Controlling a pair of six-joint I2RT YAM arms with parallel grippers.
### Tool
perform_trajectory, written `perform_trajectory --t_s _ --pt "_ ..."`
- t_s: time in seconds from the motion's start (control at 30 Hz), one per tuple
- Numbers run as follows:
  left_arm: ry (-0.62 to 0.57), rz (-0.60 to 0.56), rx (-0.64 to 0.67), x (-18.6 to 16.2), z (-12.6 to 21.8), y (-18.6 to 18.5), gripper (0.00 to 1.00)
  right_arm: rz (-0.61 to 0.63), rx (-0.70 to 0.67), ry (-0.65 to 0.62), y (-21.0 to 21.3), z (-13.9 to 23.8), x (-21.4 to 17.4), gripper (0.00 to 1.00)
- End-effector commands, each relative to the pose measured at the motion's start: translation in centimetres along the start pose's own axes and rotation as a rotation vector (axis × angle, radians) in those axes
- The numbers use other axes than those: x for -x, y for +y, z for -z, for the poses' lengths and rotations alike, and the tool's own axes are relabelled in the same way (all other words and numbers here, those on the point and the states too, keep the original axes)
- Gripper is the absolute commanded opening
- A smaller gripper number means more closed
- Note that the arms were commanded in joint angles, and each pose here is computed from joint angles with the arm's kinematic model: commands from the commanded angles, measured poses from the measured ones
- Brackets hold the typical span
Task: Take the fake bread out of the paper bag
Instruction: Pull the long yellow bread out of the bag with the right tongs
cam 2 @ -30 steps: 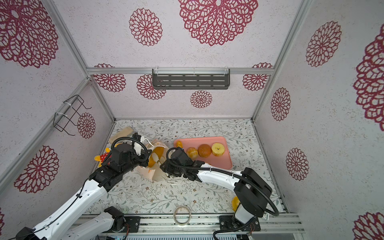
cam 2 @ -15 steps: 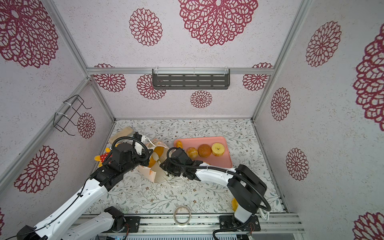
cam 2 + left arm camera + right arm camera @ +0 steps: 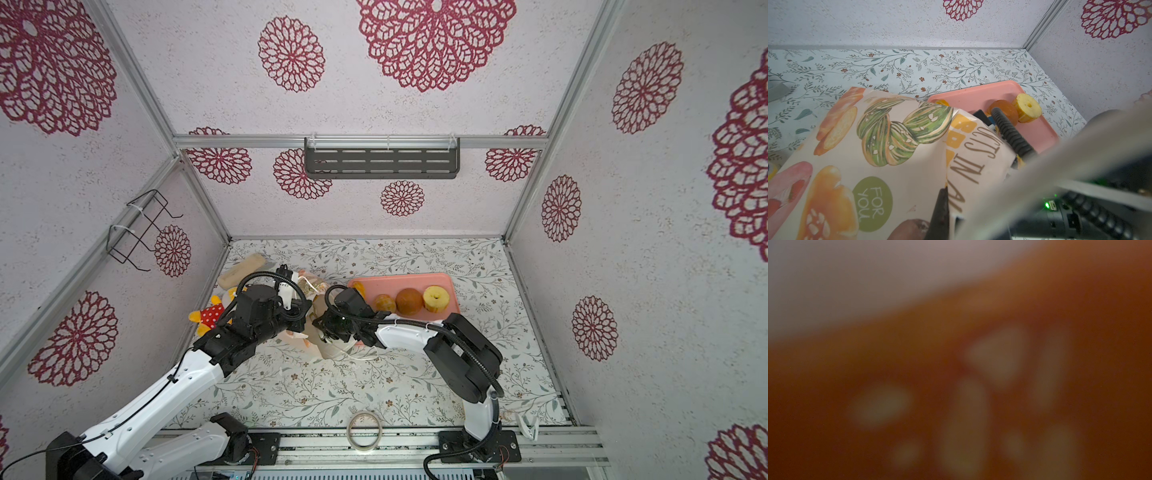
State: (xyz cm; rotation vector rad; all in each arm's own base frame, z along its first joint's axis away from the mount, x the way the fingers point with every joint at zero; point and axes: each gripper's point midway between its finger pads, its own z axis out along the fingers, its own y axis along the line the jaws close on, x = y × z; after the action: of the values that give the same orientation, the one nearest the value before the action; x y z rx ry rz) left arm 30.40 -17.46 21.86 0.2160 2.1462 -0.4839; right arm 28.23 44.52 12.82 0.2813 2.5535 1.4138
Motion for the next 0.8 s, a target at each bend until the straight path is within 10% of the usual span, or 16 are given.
perform_trajectory --t_s 0.0,0.77 --pt "-0.062 0.080 0.015 1.6 -0.3 -0.4 0.00 0.088 0.079 -0.026 4.2 1.7 0.5 0.01" --pt "-0.089 0.292 0.256 2.1 0.1 3.3 0.00 0.234 0.066 -0.207 3.5 10.4 -3.7 0.00"
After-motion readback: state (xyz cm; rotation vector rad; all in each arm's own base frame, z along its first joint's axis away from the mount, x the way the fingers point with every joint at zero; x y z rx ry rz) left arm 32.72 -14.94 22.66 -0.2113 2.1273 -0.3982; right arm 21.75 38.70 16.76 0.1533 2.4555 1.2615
